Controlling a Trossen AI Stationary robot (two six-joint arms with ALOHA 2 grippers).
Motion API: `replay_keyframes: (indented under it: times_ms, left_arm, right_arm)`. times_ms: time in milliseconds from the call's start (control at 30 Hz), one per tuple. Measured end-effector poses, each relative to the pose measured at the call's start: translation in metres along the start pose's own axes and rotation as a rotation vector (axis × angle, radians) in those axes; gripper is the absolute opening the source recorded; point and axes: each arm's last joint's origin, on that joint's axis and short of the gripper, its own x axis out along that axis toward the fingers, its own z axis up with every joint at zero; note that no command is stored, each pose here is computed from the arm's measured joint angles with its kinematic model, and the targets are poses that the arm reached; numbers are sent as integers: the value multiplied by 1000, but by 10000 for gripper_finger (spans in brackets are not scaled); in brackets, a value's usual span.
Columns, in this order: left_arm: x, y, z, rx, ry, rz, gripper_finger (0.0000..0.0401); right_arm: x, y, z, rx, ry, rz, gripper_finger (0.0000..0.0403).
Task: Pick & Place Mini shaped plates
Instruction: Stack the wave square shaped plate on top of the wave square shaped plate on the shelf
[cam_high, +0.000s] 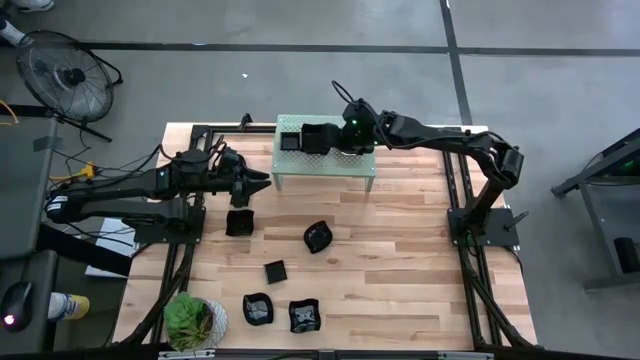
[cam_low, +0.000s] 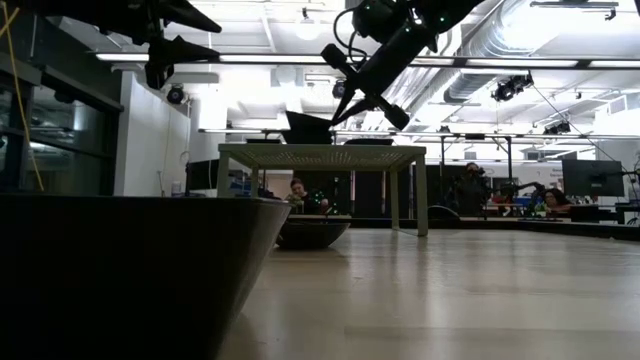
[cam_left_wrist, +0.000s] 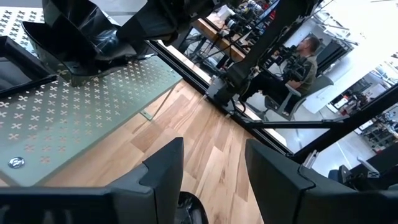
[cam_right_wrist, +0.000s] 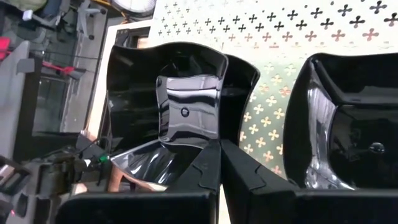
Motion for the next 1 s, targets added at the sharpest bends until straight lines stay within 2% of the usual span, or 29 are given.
replay_keyframes:
  times_ms: [1000]
  left_arm:
    - [0, 0, 0, 0, 2, -3, 169]
  right_arm:
    - [0, 0, 0, -34, -2, -4, 1]
